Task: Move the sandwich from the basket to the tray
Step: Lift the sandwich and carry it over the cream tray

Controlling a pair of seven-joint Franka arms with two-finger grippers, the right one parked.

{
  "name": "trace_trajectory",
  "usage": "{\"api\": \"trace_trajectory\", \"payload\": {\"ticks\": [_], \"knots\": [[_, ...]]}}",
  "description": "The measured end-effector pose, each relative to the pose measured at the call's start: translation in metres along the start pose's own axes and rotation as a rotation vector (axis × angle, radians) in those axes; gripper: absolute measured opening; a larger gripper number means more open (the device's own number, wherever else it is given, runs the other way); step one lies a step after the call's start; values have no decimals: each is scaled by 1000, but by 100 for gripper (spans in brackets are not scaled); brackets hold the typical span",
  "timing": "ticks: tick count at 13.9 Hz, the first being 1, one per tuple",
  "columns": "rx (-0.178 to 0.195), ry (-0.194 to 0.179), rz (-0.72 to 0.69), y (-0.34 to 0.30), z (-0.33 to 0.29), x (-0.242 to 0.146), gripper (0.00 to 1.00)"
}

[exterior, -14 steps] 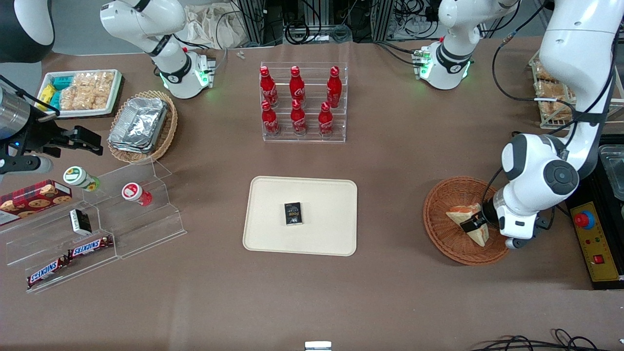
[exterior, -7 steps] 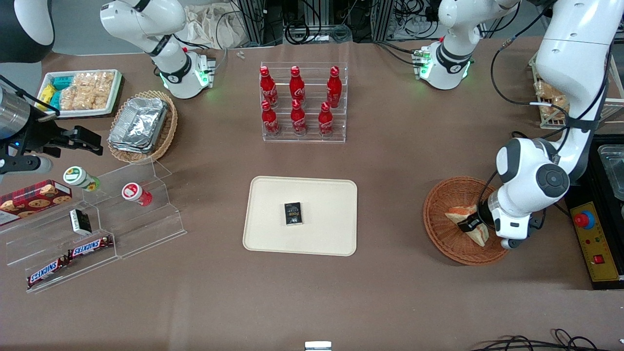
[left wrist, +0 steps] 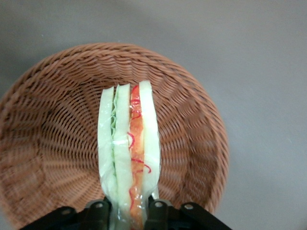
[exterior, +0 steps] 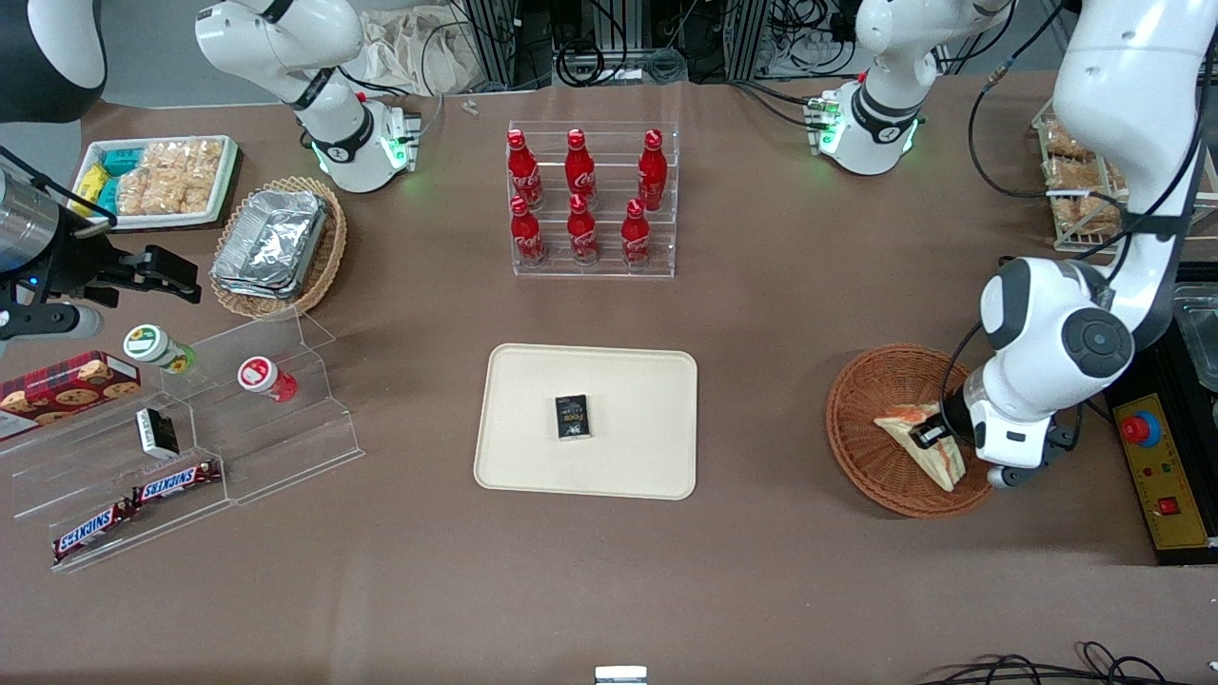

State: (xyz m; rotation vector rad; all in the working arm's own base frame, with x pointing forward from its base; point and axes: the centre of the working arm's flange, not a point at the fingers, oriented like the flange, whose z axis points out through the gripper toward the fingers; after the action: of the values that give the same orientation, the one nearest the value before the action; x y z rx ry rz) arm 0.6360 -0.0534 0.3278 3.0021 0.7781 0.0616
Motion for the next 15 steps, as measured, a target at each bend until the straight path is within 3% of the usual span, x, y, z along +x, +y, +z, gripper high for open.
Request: {"api": "trace_trajectory", "payload": {"ticks": [3,4,7,9,13,15], "knots": [[67,-81,272,47,-91,-28,19],[65,-93,377,66,-122,-40,19],[29,-68,496,114,-170,-73,19],[28,-86,543,156,-160,-115,19],[17,-175,595,237,-96,-191,19],[5,-161,590,277,-53,-214,19]]}}
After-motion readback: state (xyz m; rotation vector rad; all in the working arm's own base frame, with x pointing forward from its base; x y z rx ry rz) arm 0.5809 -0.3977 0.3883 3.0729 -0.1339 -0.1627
